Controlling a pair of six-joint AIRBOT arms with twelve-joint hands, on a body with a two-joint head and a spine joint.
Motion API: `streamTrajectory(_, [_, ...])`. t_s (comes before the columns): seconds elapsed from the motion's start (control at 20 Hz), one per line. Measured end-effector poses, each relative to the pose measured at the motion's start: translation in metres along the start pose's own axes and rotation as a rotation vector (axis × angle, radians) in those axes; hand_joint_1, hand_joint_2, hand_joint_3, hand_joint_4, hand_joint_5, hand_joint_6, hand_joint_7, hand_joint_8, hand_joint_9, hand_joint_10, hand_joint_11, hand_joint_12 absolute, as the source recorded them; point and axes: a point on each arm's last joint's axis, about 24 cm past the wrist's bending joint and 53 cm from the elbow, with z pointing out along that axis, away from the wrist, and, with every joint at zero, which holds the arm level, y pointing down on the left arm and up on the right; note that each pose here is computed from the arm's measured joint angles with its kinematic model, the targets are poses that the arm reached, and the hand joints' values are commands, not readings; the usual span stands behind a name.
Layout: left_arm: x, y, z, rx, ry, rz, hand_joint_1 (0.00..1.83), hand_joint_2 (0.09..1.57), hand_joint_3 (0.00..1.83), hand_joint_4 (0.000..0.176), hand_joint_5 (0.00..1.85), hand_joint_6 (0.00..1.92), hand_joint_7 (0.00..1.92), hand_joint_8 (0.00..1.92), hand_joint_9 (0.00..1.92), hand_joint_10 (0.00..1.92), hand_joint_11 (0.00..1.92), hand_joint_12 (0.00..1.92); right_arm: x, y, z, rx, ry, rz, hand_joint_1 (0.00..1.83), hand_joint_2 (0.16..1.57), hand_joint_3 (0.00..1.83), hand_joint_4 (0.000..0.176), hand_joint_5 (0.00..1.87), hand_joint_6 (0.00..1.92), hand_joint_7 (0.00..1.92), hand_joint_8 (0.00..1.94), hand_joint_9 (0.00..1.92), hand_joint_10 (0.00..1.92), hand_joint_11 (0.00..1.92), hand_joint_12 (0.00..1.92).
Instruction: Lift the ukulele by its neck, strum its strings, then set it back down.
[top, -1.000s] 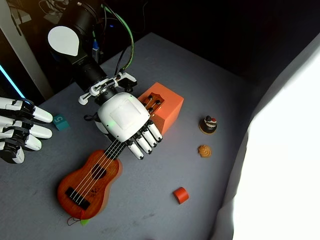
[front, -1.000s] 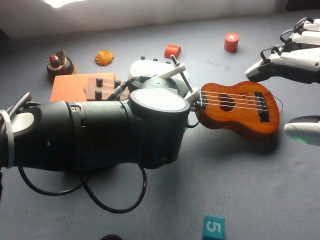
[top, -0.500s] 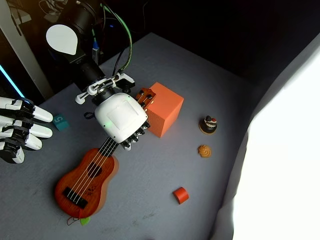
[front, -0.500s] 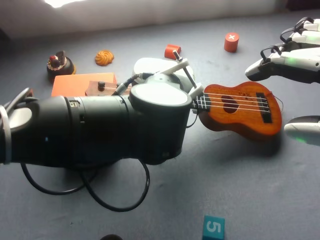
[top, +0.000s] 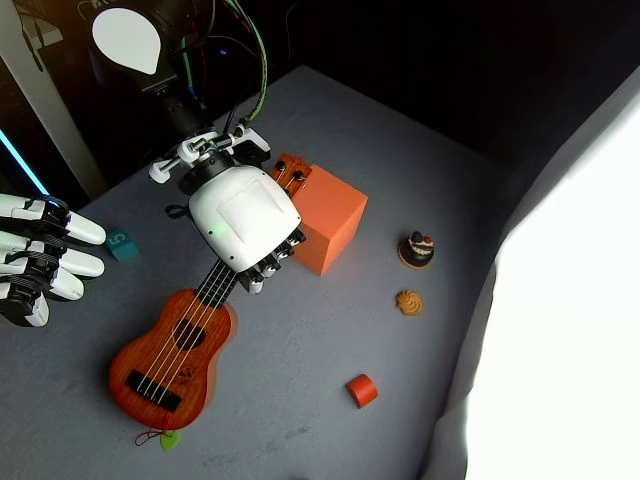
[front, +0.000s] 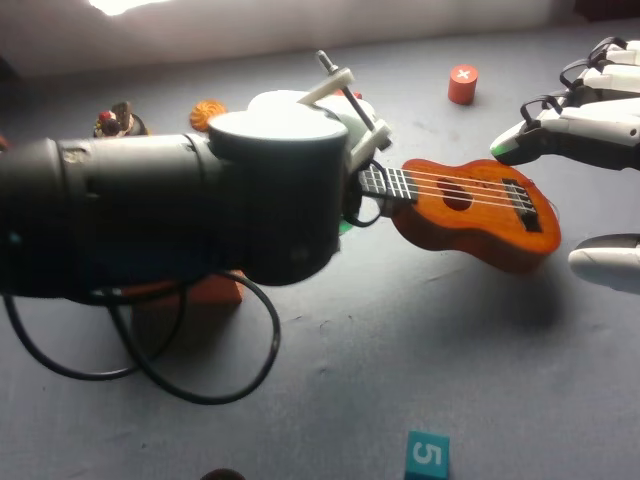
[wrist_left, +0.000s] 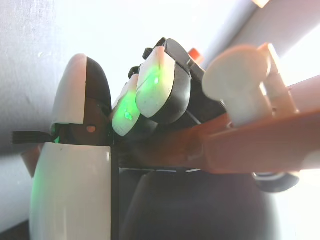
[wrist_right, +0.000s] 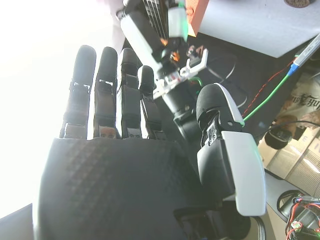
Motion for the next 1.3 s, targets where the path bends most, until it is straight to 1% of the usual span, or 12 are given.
streamTrajectory(0.15, [-0.013, 0.0, -0.006, 0.011, -0.001, -0.028, 1.47, 1.21, 0.0, 0.0, 1.18, 1.92, 1.3, 1.92, 1.46, 1.92, 1.49, 1.92, 0.0, -0.004, 0.0, 0.01, 0.004, 0.035, 0.24, 1.34, 0.0, 0.0, 0.08, 0.6, 0.4, 0.0, 0.09, 0.89, 0.0, 1.54])
streamTrajectory(0.2, [-0.018, -0.001, -0.009, 0.015, -0.004, -0.024, 1.45, 1.21, 0.0, 0.0, 1.19, 1.92, 1.3, 1.92, 1.45, 1.92, 1.49, 1.92, -0.001, -0.008, 0.0, 0.021, 0.005, 0.034, 0.26, 1.33, 0.0, 0.0, 0.09, 0.6, 0.41, 0.01, 0.1, 0.89, 0.0, 1.55])
streamTrajectory(0.25, [-0.025, -0.002, -0.012, 0.025, -0.007, -0.033, 1.45, 1.21, 0.0, 0.0, 1.2, 1.92, 1.31, 1.92, 1.46, 1.92, 1.5, 1.92, -0.003, -0.012, -0.001, 0.029, 0.0, 0.038, 0.26, 1.33, 0.0, 0.0, 0.09, 0.6, 0.41, 0.01, 0.1, 0.89, 0.0, 1.56])
streamTrajectory(0.35, [-0.029, -0.003, -0.017, 0.036, -0.001, -0.053, 1.46, 1.21, 0.0, 0.0, 1.2, 1.92, 1.32, 1.92, 1.46, 1.92, 1.51, 1.92, -0.007, -0.018, -0.001, 0.046, -0.013, 0.064, 0.26, 1.33, 0.0, 0.0, 0.1, 0.6, 0.41, 0.01, 0.1, 0.89, 0.0, 1.56])
streamTrajectory(0.5, [-0.033, -0.003, -0.027, 0.055, 0.018, -0.081, 1.47, 1.21, 0.0, 0.0, 1.21, 1.92, 1.32, 1.92, 1.47, 1.92, 1.5, 1.92, -0.014, -0.03, -0.001, 0.075, -0.036, 0.115, 0.24, 1.33, 0.0, 0.0, 0.1, 0.61, 0.41, 0.01, 0.11, 0.89, 0.0, 1.57])
streamTrajectory(0.65, [-0.034, -0.003, -0.035, 0.067, 0.03, -0.095, 1.48, 1.19, 0.0, 0.0, 1.21, 1.92, 1.35, 1.92, 1.48, 1.92, 1.5, 1.92, -0.014, -0.036, 0.0, 0.088, -0.035, 0.169, 0.24, 1.33, 0.0, 0.0, 0.1, 0.61, 0.41, 0.01, 0.12, 0.89, 0.0, 1.57])
streamTrajectory(0.75, [-0.033, -0.005, -0.039, 0.082, 0.036, -0.099, 1.44, 1.2, 0.0, 0.0, 1.23, 1.92, 1.37, 1.92, 1.48, 1.92, 1.49, 1.92, -0.017, -0.043, 0.003, 0.104, -0.037, 0.199, 0.21, 1.34, 0.0, 0.0, 0.1, 0.62, 0.41, 0.01, 0.11, 0.9, 0.0, 1.57])
streamTrajectory(0.95, [-0.041, -0.003, -0.044, 0.085, 0.031, -0.119, 1.45, 1.21, 0.0, 0.0, 1.21, 1.92, 1.31, 1.92, 1.46, 1.92, 1.49, 1.92, -0.021, -0.06, 0.012, 0.118, -0.028, 0.248, 0.19, 1.35, 0.01, 0.0, 0.11, 0.62, 0.4, 0.0, 0.09, 0.9, 0.0, 1.56])
streamTrajectory(1.05, [-0.046, -0.006, -0.045, 0.095, 0.025, -0.118, 1.44, 1.23, 0.01, 0.0, 1.21, 1.92, 1.32, 1.92, 1.46, 1.92, 1.5, 1.92, -0.015, -0.063, 0.02, 0.102, 0.01, 0.24, 0.22, 1.34, 0.0, 0.0, 0.12, 0.62, 0.39, 0.0, 0.1, 0.87, 0.0, 1.49])
streamTrajectory(1.2, [-0.048, -0.011, -0.047, 0.111, 0.026, -0.115, 1.42, 1.24, 0.01, 0.0, 1.2, 1.92, 1.33, 1.92, 1.46, 1.92, 1.5, 1.92, -0.015, -0.06, 0.029, 0.07, 0.017, 0.222, 0.22, 1.34, 0.0, 0.0, 0.11, 0.62, 0.39, 0.0, 0.11, 0.83, 0.0, 1.44])
streamTrajectory(1.25, [-0.048, -0.013, -0.048, 0.117, 0.027, -0.112, 1.44, 1.24, 0.01, 0.0, 1.23, 1.92, 1.37, 1.92, 1.48, 1.92, 1.51, 1.92, -0.017, -0.057, 0.034, 0.049, 0.012, 0.211, 0.23, 1.34, 0.0, 0.0, 0.11, 0.62, 0.39, 0.0, 0.11, 0.81, 0.0, 1.38])
streamTrajectory(1.3, [-0.046, -0.014, -0.05, 0.122, 0.032, -0.109, 1.45, 1.23, 0.0, 0.0, 1.23, 1.92, 1.36, 1.92, 1.48, 1.92, 1.51, 1.92, -0.018, -0.055, 0.038, 0.032, 0.009, 0.212, 0.2, 1.34, 0.0, 0.0, 0.12, 0.59, 0.38, 0.0, 0.1, 0.72, 0.0, 1.27])
